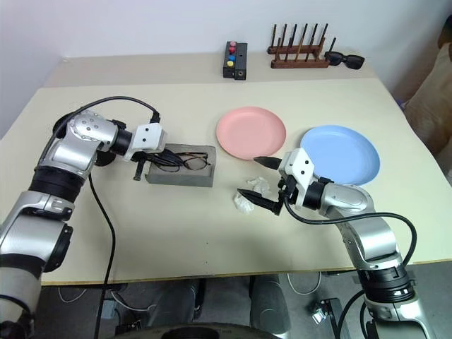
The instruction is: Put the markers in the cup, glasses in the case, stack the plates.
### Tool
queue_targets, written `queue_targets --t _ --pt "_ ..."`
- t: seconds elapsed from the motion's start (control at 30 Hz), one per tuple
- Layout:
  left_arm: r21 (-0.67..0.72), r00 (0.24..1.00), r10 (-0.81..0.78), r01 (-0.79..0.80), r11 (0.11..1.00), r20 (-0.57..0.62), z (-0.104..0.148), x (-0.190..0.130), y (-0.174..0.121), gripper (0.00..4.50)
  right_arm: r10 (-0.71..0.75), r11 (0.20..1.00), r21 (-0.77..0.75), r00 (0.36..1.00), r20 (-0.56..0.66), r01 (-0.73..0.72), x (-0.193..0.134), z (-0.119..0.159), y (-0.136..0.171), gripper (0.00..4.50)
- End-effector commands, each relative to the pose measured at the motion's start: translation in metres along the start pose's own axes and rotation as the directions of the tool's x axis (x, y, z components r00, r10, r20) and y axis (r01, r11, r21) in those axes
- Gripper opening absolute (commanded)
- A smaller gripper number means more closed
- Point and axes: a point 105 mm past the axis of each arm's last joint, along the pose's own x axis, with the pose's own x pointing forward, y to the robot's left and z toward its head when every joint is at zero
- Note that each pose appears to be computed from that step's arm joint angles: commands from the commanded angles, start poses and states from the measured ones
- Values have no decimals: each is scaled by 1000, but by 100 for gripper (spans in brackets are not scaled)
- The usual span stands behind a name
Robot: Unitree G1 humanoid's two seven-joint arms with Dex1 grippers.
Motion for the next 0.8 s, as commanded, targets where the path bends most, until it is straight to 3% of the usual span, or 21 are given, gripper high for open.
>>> queue_targets --t 0.03,0.57,0.67,0.73,0.8 --pt "12 999 -43 44 999 -20 1 -6 -2 3 4 999 -36 999 37 -3 -1 12 3 450" --pt "-82 988 -151 153 985 30 0 -12 -27 3 8 999 -34 999 40 -6 1 11 4 450" --pt "-79 993 -112 115 990 32 2 -13 -20 97 10 999 -35 999 39 -9 2 11 3 450" --pt "-71 996 -76 79 994 43 5 -14 -13 193 11 999 -35 999 39 -10 1 11 3 450" --pt "-71 996 -49 54 996 72 11 -16 -8 193 11 999 -34 999 38 -10 1 11 3 450"
